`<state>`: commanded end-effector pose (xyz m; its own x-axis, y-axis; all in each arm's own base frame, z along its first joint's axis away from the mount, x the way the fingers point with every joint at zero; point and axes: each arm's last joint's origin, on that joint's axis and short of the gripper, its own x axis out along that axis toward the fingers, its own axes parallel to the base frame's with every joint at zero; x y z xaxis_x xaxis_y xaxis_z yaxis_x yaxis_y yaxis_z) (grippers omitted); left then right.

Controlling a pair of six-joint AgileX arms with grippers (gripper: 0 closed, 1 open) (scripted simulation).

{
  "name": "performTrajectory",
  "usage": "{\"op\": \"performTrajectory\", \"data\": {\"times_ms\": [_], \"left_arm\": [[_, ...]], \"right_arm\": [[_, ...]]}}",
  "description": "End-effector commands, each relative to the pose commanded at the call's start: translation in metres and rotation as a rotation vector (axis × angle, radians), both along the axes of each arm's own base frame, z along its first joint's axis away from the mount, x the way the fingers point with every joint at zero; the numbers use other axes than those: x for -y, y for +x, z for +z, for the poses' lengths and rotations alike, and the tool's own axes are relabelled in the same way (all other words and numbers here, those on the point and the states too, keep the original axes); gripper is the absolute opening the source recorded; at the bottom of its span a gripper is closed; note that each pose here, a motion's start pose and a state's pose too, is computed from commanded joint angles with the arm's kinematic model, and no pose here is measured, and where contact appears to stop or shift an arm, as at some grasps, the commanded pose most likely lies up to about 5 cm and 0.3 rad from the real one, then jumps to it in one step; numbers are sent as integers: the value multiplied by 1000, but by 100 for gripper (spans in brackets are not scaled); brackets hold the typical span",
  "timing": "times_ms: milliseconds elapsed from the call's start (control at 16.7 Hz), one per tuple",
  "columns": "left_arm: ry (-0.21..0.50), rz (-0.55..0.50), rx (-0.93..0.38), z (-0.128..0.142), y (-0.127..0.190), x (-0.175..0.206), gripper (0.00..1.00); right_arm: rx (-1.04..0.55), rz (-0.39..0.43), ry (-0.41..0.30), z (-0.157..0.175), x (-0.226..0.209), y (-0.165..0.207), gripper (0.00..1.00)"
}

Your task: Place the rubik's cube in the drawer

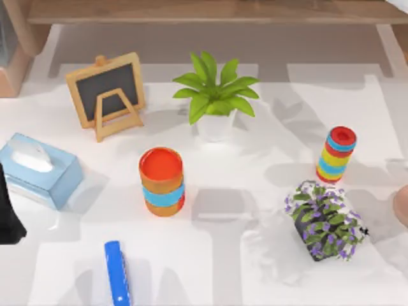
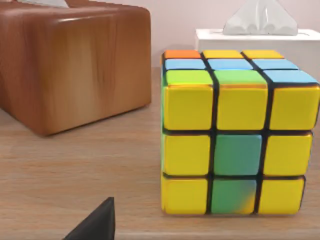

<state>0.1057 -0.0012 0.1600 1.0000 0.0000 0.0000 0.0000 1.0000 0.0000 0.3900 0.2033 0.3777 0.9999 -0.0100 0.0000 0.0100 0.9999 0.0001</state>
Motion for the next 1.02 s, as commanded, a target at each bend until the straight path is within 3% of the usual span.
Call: {"op": "performTrajectory", "data": {"times_ms": [300, 1020], "left_arm": [[0, 0, 0, 0, 0, 0, 100], [0, 0, 0, 0, 0, 0, 100]], "right_arm": [[0, 0, 0, 3, 2, 5, 100], [0, 0, 0, 0, 1, 60, 100]]}}
